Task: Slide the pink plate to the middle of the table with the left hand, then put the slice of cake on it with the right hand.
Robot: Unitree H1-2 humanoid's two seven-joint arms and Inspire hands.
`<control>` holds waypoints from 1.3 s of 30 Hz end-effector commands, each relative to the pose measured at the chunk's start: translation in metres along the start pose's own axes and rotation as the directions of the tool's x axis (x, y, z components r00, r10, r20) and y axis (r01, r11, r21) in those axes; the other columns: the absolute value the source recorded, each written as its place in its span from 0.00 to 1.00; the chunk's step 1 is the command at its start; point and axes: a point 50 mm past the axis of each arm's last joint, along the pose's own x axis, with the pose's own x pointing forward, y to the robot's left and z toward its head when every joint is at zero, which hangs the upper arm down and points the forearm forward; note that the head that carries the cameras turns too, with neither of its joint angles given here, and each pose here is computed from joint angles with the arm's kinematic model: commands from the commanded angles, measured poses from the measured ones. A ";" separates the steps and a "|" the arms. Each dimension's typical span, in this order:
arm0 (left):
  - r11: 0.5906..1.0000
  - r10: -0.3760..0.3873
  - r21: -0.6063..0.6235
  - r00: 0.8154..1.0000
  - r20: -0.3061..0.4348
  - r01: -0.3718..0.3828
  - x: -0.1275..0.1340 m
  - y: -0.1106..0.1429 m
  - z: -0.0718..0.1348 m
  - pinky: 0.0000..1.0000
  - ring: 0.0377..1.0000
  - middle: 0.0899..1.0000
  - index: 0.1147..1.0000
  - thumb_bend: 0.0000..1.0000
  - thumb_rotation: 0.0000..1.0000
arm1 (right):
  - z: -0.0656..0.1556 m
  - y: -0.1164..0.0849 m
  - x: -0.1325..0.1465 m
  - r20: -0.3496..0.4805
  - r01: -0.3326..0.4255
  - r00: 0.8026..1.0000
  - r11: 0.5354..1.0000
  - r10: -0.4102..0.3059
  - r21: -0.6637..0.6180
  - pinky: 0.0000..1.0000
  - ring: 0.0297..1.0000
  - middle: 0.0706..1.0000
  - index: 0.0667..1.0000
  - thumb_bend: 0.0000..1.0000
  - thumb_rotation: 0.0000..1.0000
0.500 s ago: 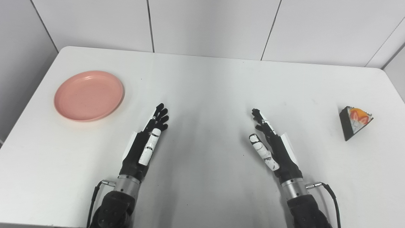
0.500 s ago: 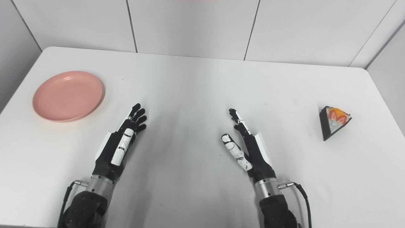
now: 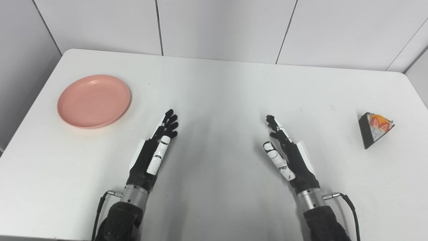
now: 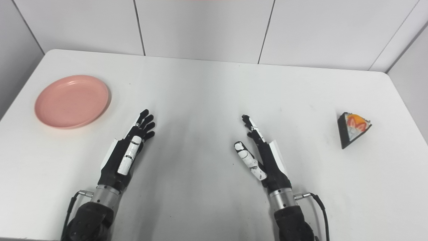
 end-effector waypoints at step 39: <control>1.000 -0.005 -0.009 0.997 -0.076 0.004 0.010 -0.055 -0.030 0.92 0.96 0.97 0.95 0.41 1.00 | -0.035 -0.023 -0.011 0.000 -0.006 1.000 0.999 0.006 0.031 0.97 0.96 0.95 0.95 0.38 1.00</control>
